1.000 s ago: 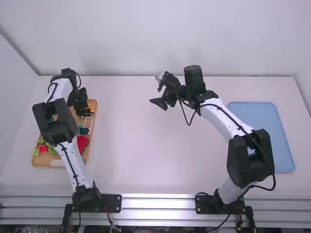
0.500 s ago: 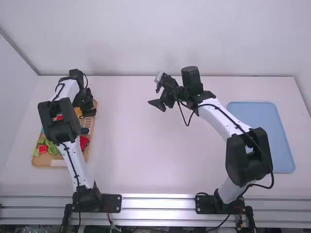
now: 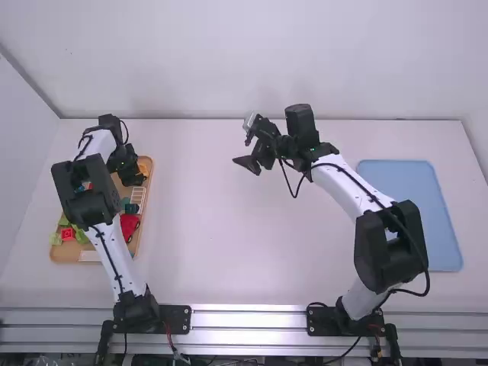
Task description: Assemble lego blocks to make yellow taxi
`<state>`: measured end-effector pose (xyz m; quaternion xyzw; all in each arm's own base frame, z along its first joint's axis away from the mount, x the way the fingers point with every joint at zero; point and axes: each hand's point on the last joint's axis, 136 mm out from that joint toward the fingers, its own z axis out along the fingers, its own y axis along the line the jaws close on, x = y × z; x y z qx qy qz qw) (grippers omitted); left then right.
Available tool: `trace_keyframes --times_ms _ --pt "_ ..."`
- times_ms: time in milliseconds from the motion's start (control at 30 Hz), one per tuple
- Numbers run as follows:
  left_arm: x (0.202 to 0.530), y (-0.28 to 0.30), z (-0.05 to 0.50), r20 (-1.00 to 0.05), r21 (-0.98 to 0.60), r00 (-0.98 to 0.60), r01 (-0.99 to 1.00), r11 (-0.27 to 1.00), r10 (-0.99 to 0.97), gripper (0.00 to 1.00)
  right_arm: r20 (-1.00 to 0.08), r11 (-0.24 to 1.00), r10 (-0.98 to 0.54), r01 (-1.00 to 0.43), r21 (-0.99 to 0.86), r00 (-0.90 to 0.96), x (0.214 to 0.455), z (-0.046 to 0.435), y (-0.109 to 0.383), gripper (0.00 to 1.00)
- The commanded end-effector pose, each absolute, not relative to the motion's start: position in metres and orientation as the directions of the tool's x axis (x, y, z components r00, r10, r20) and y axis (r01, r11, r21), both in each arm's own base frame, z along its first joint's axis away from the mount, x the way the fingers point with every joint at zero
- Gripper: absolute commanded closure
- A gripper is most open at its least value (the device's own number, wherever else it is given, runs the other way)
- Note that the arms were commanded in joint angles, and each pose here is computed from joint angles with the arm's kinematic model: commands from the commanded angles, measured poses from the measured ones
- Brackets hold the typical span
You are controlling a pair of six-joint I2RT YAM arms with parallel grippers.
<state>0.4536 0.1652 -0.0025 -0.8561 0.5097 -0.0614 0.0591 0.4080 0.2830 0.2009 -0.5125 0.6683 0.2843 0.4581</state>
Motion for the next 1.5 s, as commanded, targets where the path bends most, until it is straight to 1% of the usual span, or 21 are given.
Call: trace_keyframes --times_ms 0,67,333,400,600,667,700,733,767,800,833,900,933,1000,1133,1267,1333,1467 --pt "0.447 0.162 -0.009 0.027 -0.140 0.452 -0.881 -0.452 -0.891 0.05 -0.906 0.297 -0.424 -0.947 -0.119 -0.019 0.412 0.208 0.287 0.01" --pt "0.451 0.159 -0.009 0.047 -0.149 0.419 -0.894 -0.422 -0.907 0.02 -0.906 0.295 -0.423 -0.948 -0.120 -0.017 0.411 0.208 0.287 0.02" --pt "0.455 0.155 -0.008 0.054 -0.160 0.393 -0.904 -0.396 -0.918 0.01 -0.906 0.296 -0.424 -0.948 -0.120 -0.018 0.411 0.208 0.287 0.02" --pt "0.457 0.151 -0.008 0.048 -0.165 0.370 -0.913 -0.373 -0.928 0.01 -0.906 0.296 -0.423 -0.948 -0.120 -0.017 0.411 0.208 0.287 0.02" --pt "0.459 0.150 -0.008 0.048 -0.172 0.372 -0.911 -0.374 -0.927 0.00 -0.905 0.296 -0.425 -0.948 -0.119 -0.019 0.411 0.207 0.287 0.01" --pt "0.462 0.146 -0.008 0.062 -0.175 0.364 -0.913 -0.369 -0.929 0.02 -0.905 0.295 -0.425 -0.948 -0.117 -0.020 0.411 0.207 0.287 0.01" --pt "0.461 0.146 -0.008 0.066 -0.175 0.367 -0.911 -0.373 -0.928 0.05 -0.905 0.297 -0.425 -0.948 -0.117 -0.022 0.411 0.207 0.287 0.01" --pt "0.461 0.146 -0.008 0.066 -0.175 0.367 -0.911 -0.373 -0.928 0.05 -0.905 0.297 -0.425 -0.948 -0.117 -0.022 0.411 0.207 0.287 0.01" --pt "0.461 0.147 -0.008 0.065 -0.175 0.371 -0.910 -0.377 -0.926 0.11 -0.905 0.297 -0.425 -0.948 -0.117 -0.021 0.411 0.207 0.287 0.02" --pt "0.461 0.147 -0.008 0.064 -0.175 0.369 -0.911 -0.375 -0.927 0.12 -0.905 0.297 -0.425 -0.948 -0.117 -0.022 0.411 0.207 0.287 0.01" --pt "0.461 0.146 -0.008 0.061 -0.174 0.368 -0.911 -0.373 -0.928 0.14 -0.905 0.296 -0.425 -0.948 -0.117 -0.021 0.411 0.207 0.287 0.01" --pt "0.461 0.148 -0.008 0.063 -0.174 0.371 -0.910 -0.376 -0.927 0.26 -0.905 0.297 -0.425 -0.948 -0.116 -0.022 0.411 0.207 0.287 0.01" --pt "0.461 0.146 -0.008 0.063 -0.172 0.369 -0.911 -0.374 -0.927 0.29 -0.905 0.298 -0.424 -0.948 -0.114 -0.025 0.411 0.207 0.287 0.01" --pt "0.461 0.145 -0.008 0.062 -0.171 0.366 -0.913 -0.371 -0.929 0.30 -0.905 0.298 -0.424 -0.948 -0.114 -0.024 0.411 0.207 0.287 0.01" --pt "0.456 0.145 -0.009 0.059 -0.153 0.371 -0.914 -0.376 -0.927 0.26 -0.905 0.298 -0.424 -0.948 -0.114 -0.025 0.411 0.207 0.287 0.02" --pt "0.445 0.147 -0.007 0.073 -0.105 0.438 -0.890 -0.443 -0.896 0.32 -0.904 0.299 -0.426 -0.948 -0.110 -0.029 0.411 0.206 0.286 0.01" --pt "0.443 0.149 -0.004 0.075 -0.096 0.450 -0.885 -0.456 -0.890 0.34 -0.904 0.298 -0.427 -0.949 -0.107 -0.033 0.410 0.205 0.286 0.01" --pt "0.447 0.150 0.001 0.077 -0.103 0.460 -0.879 -0.465 -0.885 0.34 -0.902 0.298 -0.431 -0.950 -0.098 -0.042 0.409 0.204 0.286 0.01"
